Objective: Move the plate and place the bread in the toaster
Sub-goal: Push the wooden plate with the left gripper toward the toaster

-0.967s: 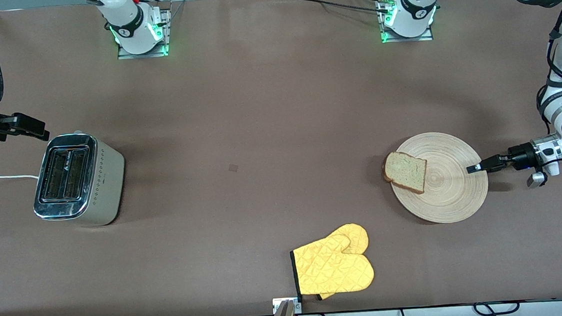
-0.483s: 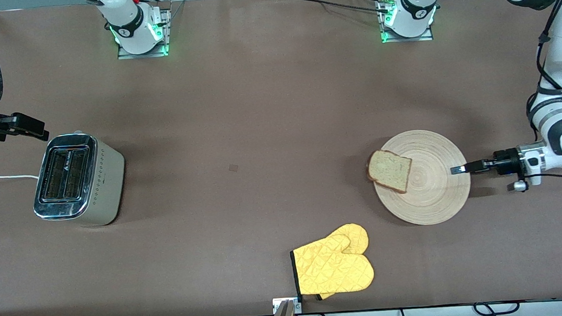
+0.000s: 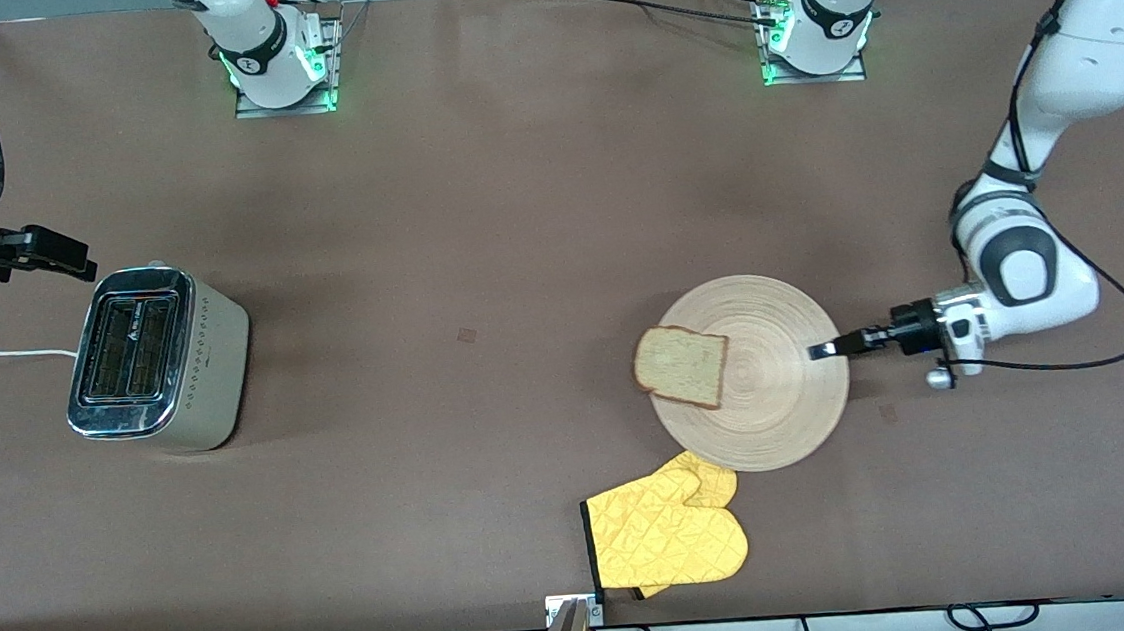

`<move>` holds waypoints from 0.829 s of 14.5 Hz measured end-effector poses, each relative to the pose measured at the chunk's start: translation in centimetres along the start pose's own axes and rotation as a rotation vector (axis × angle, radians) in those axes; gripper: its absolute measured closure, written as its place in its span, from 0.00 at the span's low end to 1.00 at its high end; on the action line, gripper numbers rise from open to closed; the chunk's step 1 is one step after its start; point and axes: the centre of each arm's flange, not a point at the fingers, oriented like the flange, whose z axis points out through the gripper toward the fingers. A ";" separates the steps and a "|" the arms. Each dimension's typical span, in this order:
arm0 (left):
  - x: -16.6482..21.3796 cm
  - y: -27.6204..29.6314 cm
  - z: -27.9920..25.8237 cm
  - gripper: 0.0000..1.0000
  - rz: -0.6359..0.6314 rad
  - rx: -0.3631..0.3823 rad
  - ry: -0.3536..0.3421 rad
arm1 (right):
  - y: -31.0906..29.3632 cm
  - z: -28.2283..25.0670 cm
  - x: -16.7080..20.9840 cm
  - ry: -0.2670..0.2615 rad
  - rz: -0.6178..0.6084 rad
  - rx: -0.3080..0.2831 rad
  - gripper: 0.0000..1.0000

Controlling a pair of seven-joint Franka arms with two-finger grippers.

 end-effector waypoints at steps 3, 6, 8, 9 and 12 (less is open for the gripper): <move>-2.5 4.4 6.1 0.91 0.025 0.036 -0.010 | 0.0 0.0 0.0 0.000 0.000 0.000 0.00; -6.0 7.5 13.6 0.91 0.018 0.062 -0.016 | 0.0 0.0 0.0 0.000 0.000 0.000 0.00; -8.9 9.3 18.5 0.91 -0.017 0.068 0.003 | 0.0 0.0 0.0 0.001 -0.001 0.000 0.00; -10.6 10.1 21.0 0.91 -0.028 0.078 0.010 | -0.1 0.0 0.0 0.001 -0.001 0.000 0.00; -14.7 11.6 26.3 0.91 -0.013 0.077 0.002 | -0.1 0.0 0.0 0.000 -0.002 0.000 0.00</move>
